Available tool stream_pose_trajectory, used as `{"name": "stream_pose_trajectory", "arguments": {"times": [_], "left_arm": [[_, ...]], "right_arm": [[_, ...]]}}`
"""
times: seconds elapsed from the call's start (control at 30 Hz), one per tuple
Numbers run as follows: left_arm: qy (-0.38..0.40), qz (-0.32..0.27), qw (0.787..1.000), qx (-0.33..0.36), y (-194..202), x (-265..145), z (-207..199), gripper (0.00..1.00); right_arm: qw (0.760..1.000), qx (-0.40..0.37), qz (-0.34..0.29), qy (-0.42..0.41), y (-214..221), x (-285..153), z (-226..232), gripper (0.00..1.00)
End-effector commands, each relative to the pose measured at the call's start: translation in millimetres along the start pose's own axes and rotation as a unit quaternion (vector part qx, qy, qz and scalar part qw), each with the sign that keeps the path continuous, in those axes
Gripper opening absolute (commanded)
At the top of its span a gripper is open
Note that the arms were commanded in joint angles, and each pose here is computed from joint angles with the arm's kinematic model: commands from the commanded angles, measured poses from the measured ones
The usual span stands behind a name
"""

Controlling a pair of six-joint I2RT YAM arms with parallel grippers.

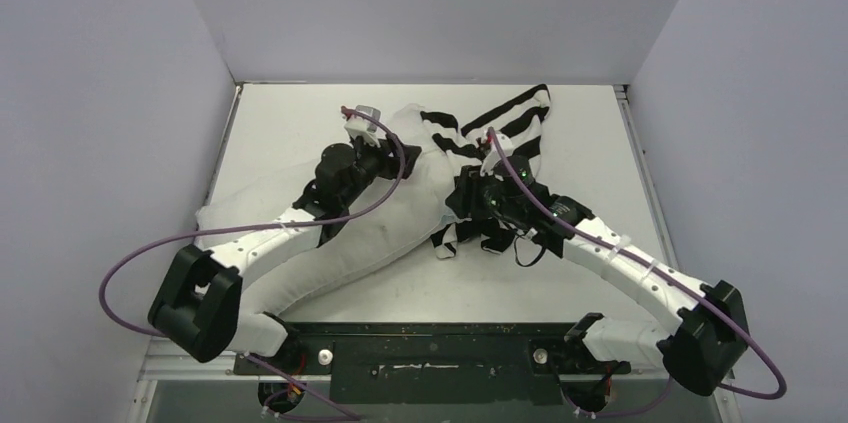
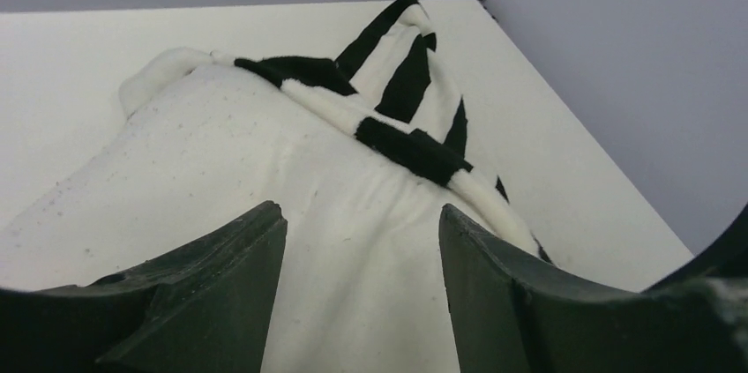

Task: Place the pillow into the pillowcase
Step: Stuff the pillow into the pillowcase.

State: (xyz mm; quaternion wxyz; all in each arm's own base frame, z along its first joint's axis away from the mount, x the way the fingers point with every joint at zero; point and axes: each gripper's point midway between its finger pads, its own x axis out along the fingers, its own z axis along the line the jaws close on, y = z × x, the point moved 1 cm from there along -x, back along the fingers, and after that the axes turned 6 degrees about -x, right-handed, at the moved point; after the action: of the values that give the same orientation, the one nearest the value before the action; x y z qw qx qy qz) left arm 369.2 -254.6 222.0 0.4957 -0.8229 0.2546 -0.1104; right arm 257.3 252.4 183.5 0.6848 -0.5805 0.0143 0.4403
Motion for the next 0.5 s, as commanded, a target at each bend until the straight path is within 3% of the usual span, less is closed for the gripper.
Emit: {"name": "stream_pose_trajectory", "arguments": {"times": [0.0,0.27,0.47], "left_arm": [[0.054,0.022,0.997,0.049,-35,-18,-32,0.63],[0.109,0.068,0.987,0.1,-11,-14,-34,0.69],[0.082,0.094,0.987,0.106,21,-5,-8,0.7]], "right_arm": [[0.995,0.006,-0.088,0.036,-61,-37,-3,0.43],[0.985,-0.035,-0.133,0.109,-123,-43,-36,0.44],[0.985,-0.07,-0.103,0.12,-138,-11,-45,0.49]]}}
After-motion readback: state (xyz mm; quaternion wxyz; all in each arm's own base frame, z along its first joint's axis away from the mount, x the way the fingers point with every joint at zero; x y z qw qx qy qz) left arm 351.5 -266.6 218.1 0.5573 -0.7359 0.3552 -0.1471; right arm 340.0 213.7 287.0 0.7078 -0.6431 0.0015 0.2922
